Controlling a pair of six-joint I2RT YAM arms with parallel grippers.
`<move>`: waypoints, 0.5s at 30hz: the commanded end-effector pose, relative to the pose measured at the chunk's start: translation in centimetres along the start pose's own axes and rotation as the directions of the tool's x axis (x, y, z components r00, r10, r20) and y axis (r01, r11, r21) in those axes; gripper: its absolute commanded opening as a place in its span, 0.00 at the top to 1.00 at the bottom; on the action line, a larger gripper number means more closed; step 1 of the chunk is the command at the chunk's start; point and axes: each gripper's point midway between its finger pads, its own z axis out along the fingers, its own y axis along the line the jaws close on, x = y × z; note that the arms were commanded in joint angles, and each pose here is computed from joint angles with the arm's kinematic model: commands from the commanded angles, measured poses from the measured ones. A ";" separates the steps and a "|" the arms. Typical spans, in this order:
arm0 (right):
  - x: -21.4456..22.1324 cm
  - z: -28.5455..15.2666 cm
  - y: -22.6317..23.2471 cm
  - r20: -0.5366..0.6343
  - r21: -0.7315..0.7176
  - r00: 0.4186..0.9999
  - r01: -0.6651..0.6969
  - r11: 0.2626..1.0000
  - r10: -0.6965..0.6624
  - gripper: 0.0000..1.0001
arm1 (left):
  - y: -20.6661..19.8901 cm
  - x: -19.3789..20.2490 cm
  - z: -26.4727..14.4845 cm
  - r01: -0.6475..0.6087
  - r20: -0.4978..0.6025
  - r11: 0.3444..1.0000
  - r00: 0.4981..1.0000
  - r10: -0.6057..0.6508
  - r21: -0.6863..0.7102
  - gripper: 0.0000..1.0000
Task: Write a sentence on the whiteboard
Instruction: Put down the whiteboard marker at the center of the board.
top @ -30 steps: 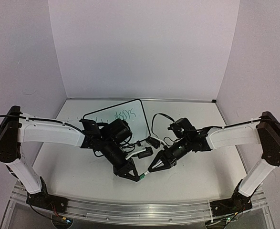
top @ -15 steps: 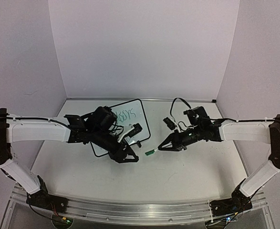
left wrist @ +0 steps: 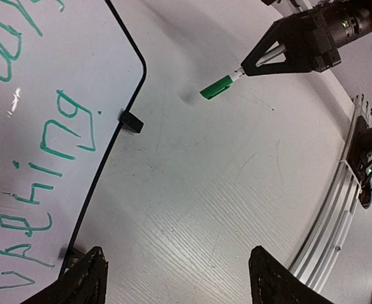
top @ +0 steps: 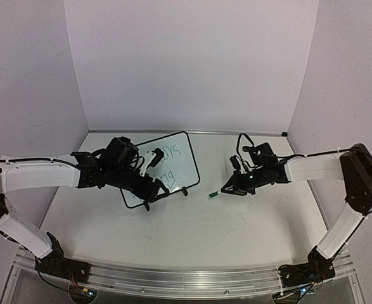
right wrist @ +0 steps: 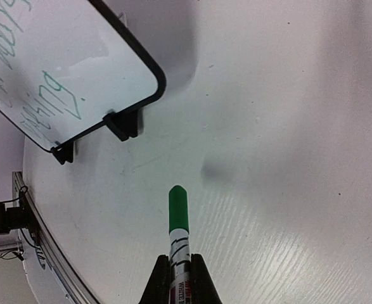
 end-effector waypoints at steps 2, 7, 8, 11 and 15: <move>-2.6 0.3 -1.8 0.061 0.058 0.998 -0.006 0.998 0.002 0.86 | 1.0 -3.4 -1.7 0.038 0.115 0.999 0.993 -0.033 -0.039 0.23; -3.1 0.0 -3.9 0.079 0.127 0.997 -0.024 0.992 0.014 0.67 | 1.0 -5.4 -2.5 0.023 0.159 0.999 0.987 -0.017 -0.036 0.19; -3.2 -0.1 -4.3 0.079 0.145 0.997 -0.022 0.989 0.010 0.63 | 1.1 -6.0 -2.7 0.023 0.170 0.999 0.985 -0.017 -0.037 0.18; -3.4 -0.6 -5.4 0.075 0.193 0.997 -0.016 0.981 0.002 0.46 | 1.8 -7.7 -3.3 0.024 0.198 0.998 0.980 -0.013 -0.050 0.17; -4.5 -2.1 -6.3 0.096 0.243 0.995 0.003 0.970 -0.027 0.30 | 3.4 -11.1 -5.0 0.011 0.254 0.994 0.967 0.017 -0.105 0.16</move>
